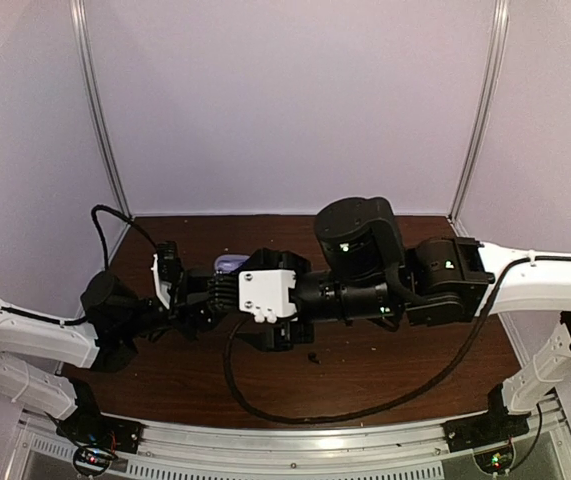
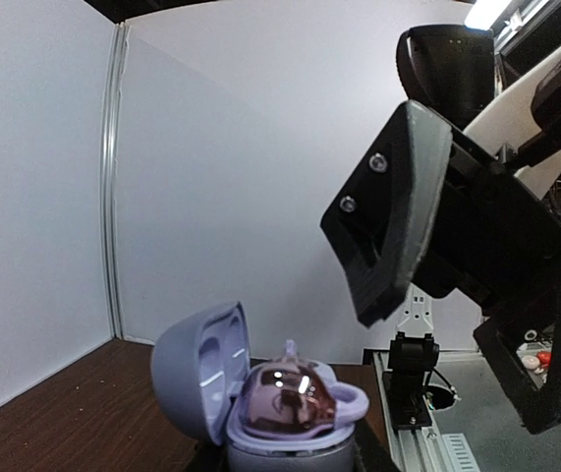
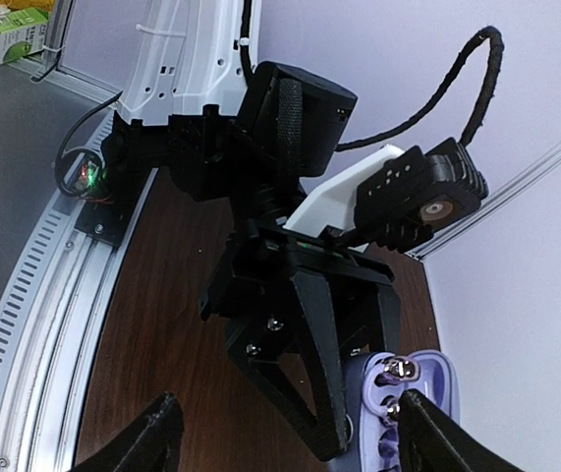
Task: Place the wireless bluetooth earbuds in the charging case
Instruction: Adjust the left earbud in the left side groove of the charging case.
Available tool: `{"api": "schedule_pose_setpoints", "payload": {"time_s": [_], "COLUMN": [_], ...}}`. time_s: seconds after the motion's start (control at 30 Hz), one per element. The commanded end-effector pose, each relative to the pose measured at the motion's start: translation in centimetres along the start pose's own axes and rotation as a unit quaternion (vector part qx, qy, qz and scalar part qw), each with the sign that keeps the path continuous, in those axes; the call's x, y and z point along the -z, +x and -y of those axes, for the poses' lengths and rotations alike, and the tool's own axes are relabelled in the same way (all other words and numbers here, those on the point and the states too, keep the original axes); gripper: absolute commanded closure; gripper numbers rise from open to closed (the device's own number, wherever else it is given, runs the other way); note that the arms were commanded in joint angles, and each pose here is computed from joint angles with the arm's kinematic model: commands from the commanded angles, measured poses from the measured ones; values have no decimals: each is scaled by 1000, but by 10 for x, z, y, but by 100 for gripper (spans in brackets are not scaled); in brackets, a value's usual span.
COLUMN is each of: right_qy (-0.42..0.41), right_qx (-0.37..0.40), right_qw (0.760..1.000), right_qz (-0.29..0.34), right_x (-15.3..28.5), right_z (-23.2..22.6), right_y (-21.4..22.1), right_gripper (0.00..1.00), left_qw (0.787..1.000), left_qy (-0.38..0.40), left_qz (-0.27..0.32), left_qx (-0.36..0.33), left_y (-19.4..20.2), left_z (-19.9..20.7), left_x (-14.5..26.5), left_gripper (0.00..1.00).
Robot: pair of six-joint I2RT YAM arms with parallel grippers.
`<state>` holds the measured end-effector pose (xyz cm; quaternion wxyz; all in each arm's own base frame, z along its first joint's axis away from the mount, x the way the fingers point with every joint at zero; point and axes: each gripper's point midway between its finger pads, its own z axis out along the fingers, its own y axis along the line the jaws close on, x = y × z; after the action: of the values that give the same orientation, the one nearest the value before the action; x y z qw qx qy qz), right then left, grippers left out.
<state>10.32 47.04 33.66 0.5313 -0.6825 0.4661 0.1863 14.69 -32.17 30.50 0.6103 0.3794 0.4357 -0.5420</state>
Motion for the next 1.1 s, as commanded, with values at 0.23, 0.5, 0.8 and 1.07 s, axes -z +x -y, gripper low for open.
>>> {"api": "schedule_pose_setpoints", "payload": {"time_s": [0.23,0.5,0.8,1.07], "right_qy": [20,19,21,22], "right_qx": [12,12,6,-4], "right_qw": [1000,1000,1000,1000], "right_qz": [9,2,-6,-15], "right_x": [0,-6,-11,-15], "right_z": [13,12,15,18], "right_y": [-13,-9,-2,7], "right_gripper": [24,24,24,24], "left_qw": [1000,1000,1000,999], "left_qy": [19,23,26,27], "left_qz": [12,14,15,16], "left_qx": [-5,-5,-7,-9], "left_y": [-8,-9,-9,-10], "left_z": [8,10,12,12], "left_x": [-8,-9,-10,-11], "left_gripper": [100,100,100,100]}}
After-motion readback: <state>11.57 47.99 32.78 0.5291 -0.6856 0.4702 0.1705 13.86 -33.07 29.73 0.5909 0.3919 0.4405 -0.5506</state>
